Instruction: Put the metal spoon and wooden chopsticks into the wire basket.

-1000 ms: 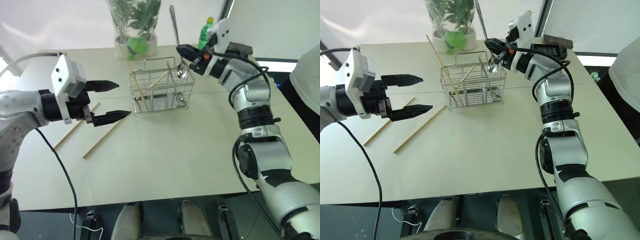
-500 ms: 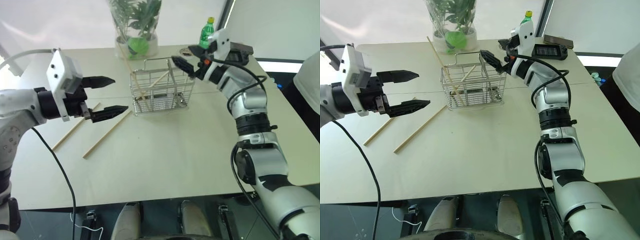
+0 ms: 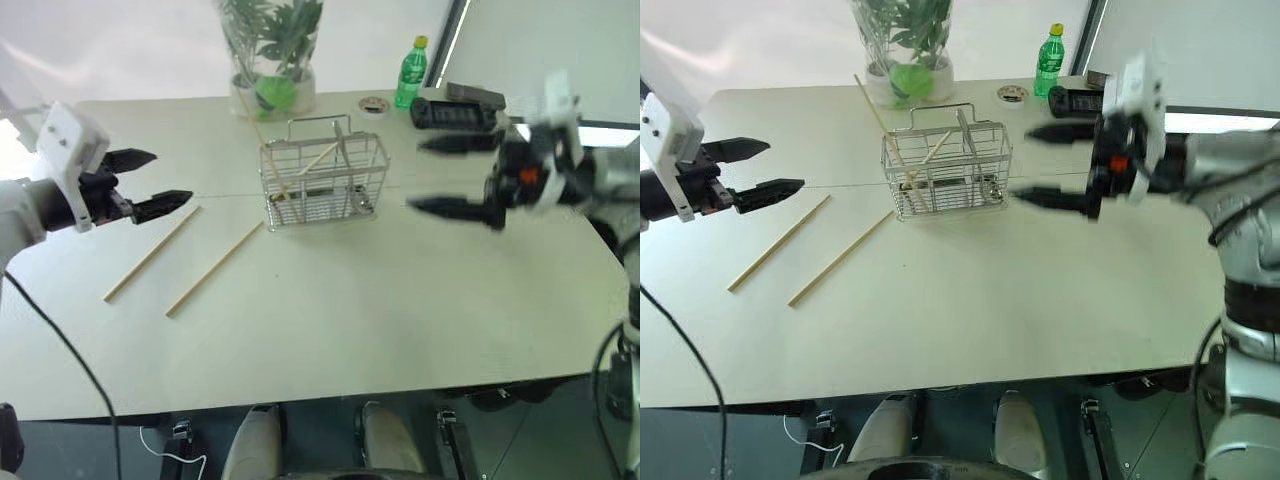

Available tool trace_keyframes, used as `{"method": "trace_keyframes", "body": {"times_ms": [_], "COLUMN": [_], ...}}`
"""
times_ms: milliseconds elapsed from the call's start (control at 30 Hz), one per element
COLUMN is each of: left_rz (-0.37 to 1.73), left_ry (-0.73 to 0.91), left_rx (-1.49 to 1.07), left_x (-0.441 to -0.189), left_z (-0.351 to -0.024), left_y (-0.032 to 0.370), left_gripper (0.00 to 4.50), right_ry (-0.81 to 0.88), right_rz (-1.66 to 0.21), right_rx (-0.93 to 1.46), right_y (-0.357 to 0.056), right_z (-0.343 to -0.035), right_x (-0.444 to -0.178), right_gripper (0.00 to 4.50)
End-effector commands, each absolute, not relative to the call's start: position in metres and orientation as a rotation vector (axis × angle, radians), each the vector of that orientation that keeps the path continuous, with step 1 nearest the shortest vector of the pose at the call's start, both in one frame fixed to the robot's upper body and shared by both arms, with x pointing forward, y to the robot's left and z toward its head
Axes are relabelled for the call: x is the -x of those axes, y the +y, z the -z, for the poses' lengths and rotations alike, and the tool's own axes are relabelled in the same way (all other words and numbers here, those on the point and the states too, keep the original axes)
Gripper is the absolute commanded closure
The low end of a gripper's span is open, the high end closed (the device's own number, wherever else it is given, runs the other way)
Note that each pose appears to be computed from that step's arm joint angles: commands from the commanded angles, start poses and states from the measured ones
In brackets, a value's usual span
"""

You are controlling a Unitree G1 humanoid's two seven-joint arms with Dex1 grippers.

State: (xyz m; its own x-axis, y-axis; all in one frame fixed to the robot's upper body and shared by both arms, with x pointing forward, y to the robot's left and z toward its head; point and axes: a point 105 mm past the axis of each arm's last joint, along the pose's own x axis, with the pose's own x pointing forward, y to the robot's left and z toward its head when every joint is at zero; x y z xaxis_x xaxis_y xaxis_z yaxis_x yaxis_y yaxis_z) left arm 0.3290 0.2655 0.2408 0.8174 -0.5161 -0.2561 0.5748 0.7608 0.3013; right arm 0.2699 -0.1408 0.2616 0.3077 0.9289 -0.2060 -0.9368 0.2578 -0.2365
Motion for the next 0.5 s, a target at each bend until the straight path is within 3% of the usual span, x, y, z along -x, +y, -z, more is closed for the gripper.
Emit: {"method": "trace_keyframes", "body": {"times_ms": [33,233,500], "left_rz": [0.574,0.557,0.561], "left_ry": [0.237,0.419,0.550], "left_rx": [-0.446,-0.482,-0.407], "left_x": [-0.344,-0.368,-0.379], "left_z": [-0.227,-0.184,-0.133], "left_y": [0.281,0.309,0.312], "left_gripper": [0.00,0.00,0.00], "right_ry": [0.008,0.083,0.097], "right_rz": [-1.208,-1.084,-0.987], "right_rx": [0.306,0.235,0.170], "right_y": [-0.137,-0.141,-0.147], "right_z": [-0.256,-0.225,-0.220], "right_x": [-0.258,-0.250,-0.235], "right_gripper": [0.06,0.06,0.06]}}
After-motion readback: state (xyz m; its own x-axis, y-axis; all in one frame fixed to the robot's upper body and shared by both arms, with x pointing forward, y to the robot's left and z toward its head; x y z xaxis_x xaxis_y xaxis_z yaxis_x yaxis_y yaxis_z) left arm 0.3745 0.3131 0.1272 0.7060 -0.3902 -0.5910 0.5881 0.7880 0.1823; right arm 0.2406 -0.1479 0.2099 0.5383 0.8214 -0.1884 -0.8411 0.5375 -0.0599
